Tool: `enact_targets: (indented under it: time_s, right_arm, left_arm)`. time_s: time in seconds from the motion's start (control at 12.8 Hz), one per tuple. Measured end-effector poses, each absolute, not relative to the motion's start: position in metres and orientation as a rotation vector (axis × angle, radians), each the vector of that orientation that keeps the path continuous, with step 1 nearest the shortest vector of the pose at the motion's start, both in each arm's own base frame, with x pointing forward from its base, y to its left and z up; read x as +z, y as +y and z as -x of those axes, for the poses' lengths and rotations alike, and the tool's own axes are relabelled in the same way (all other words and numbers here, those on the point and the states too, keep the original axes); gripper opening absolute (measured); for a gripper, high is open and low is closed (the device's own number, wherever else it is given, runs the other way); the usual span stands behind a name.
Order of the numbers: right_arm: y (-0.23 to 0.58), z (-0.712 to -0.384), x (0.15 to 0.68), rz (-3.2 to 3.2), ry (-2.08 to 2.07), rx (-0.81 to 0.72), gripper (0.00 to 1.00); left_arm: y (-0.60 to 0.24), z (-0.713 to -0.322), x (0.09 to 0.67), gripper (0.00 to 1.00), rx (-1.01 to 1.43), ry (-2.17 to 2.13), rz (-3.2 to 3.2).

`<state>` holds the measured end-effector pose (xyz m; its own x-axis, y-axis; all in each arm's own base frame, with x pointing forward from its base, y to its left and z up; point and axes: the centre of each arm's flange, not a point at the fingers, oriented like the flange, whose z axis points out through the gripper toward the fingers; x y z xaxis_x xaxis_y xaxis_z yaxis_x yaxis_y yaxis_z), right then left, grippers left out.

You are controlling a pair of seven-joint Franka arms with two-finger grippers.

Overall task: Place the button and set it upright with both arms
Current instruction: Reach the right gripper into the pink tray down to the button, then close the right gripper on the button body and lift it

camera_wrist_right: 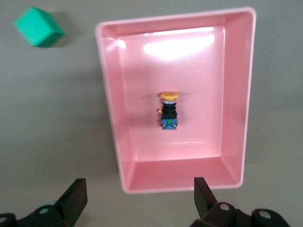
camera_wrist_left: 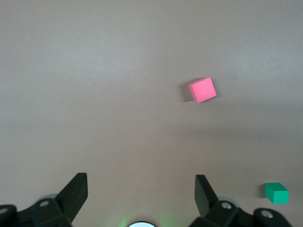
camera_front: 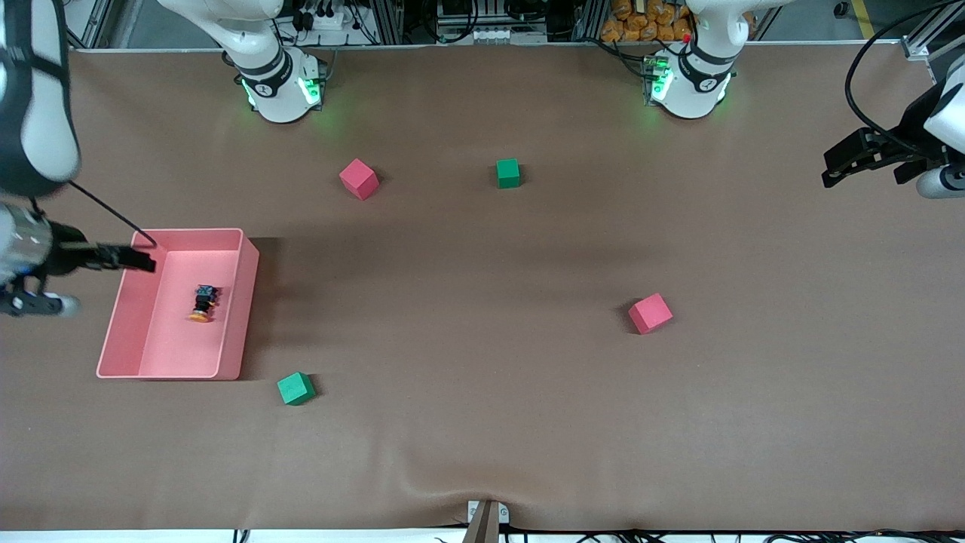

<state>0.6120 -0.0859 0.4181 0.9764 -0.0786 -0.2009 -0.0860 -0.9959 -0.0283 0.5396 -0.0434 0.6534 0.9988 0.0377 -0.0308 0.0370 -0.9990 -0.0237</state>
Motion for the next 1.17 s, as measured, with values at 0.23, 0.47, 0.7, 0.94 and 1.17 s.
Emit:
enact_targets:
  time_s: [0.23, 0.47, 0.7, 0.94, 1.17]
  right_arm:
    - [-0.107, -0.609, 0.341, 3.087, 0.118, 0.278, 1.0]
    - [-0.129, -0.603, 0.291, 3.082, 0.157, 0.276, 1.0]
    - [-0.133, -0.601, 0.24, 3.084, 0.167, 0.259, 1.0]
    - [-0.13, -0.601, 0.207, 3.083, 0.163, 0.259, 1.0]
    - [-0.128, -0.601, 0.191, 3.083, 0.159, 0.255, 1.0]
  left_arm:
    - [-0.047, -0.539, 0.654, 1.0, 0.048, -0.048, 3.118]
    - [-0.048, -0.539, 0.653, 1.0, 0.051, -0.043, 3.118]
    - [-0.05, -0.539, 0.653, 1.0, 0.054, -0.04, 3.118]
    - [-0.052, -0.538, 0.653, 1.0, 0.054, -0.031, 3.118]
    - [-0.053, -0.538, 0.653, 1.0, 0.055, -0.029, 3.118]
